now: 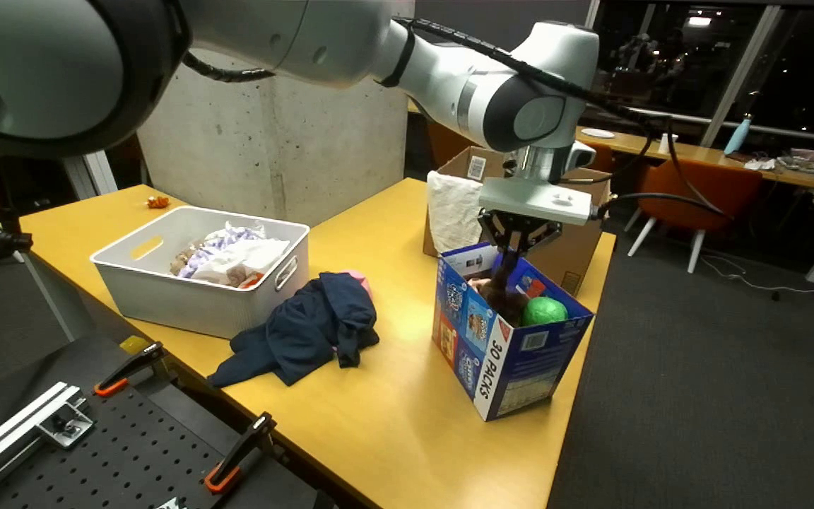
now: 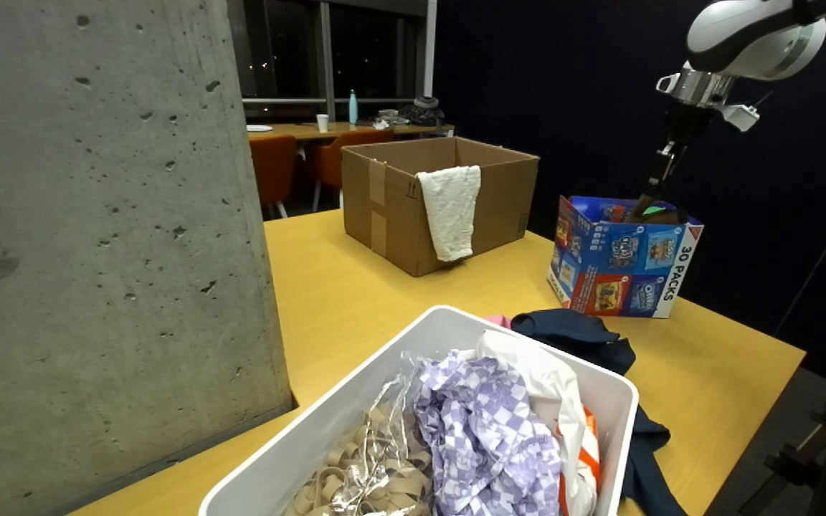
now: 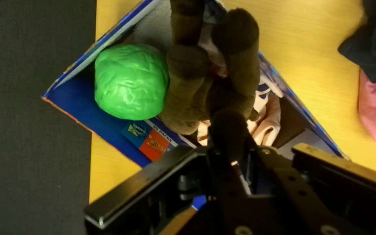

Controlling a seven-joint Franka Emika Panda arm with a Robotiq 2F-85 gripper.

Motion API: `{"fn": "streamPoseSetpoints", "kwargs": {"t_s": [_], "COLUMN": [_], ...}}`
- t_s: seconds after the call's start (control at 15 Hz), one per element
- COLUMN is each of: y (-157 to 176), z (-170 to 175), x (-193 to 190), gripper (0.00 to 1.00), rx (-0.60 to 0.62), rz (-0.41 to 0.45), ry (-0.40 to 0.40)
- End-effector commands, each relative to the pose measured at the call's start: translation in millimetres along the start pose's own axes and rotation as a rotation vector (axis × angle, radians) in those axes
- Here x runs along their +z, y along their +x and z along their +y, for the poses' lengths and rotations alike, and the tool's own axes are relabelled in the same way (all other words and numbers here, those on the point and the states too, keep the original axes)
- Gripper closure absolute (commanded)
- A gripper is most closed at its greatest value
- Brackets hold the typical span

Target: Move the laundry and the toy from the box into the washing basket

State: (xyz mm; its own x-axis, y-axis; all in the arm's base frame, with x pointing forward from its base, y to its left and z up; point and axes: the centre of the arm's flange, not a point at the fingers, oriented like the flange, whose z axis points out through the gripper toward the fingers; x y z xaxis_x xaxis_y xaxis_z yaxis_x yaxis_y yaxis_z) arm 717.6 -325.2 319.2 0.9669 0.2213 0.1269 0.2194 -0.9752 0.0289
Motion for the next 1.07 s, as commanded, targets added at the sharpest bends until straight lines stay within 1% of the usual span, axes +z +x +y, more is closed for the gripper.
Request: {"fn": "streamPoseSetpoints", "kwargs": {"t_s": [0.0,0.2,0.33,0.6,0.87,1.0], "y": [-28.2,-29.3,-25.8,-11.0,6.0,11.6], "z": [-15.0,-38.2,-63.2,-127.3,-182.6,-207.0], "x": [-48.1,-74.8,-92.4,-125.4,-140.9,-142.1], "gripper": [0.96,0.96,0.96,0.96,0.96,0.96], "rx": [0.021,0.007,-0.018,-0.073,-0.125,-0.148], "rz": [0.022,0.034,0.040,0.059,0.043,0.027], "ry": [-0.009,-0.025,-0.042,-0.086,-0.122,-0.132]}}
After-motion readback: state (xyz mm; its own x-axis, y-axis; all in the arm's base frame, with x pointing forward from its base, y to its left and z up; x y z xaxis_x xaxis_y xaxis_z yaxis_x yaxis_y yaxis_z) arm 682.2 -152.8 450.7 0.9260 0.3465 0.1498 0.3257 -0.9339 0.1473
